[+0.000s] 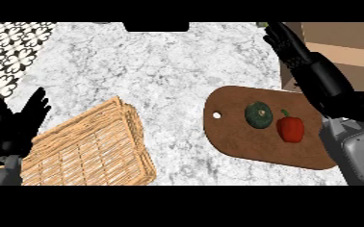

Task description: Pick the bell pepper from the cutting board and place it in the cardboard box

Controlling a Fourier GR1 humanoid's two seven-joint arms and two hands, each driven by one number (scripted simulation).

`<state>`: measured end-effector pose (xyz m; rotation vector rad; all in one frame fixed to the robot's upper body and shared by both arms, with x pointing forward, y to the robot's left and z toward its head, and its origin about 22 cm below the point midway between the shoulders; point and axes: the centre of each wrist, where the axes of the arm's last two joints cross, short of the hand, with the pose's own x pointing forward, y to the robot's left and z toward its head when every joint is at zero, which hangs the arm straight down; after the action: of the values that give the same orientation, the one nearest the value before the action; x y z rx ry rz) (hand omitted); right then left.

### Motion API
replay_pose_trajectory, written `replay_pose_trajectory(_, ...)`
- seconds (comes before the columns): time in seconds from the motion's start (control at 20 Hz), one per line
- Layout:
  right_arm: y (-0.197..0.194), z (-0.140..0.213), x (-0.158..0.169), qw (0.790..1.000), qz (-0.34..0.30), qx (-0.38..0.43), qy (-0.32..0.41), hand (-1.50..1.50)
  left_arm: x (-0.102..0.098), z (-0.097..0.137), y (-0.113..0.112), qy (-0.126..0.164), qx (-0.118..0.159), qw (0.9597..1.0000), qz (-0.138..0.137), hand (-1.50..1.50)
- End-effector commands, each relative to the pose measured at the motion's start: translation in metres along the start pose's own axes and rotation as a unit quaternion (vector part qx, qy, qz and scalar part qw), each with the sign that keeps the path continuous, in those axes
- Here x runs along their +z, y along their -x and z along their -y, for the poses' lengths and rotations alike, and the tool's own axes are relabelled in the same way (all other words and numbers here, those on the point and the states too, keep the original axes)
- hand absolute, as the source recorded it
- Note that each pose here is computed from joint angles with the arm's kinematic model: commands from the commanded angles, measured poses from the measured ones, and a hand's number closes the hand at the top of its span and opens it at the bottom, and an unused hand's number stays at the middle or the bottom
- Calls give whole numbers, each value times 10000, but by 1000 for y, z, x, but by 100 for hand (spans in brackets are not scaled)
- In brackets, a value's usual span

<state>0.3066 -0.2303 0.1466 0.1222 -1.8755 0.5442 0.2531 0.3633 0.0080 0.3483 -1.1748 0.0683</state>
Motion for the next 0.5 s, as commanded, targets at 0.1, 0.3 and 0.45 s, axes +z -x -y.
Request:
replay_pose_trajectory(0.1,-34,61,18,9912,366,616,1113,-150,8,9,-47,578,-540,9832,1645,0)
replay_pose_trajectory(0.3,-37,119,48,9489,-1022,2617,1441,-150,16,37,-86,1372,-908,9477,2736,0)
replay_pose_trajectory(0.45,-34,145,89,9441,-904,2438,2027,-150,26,59,-76,1821,-912,9317,3008,0)
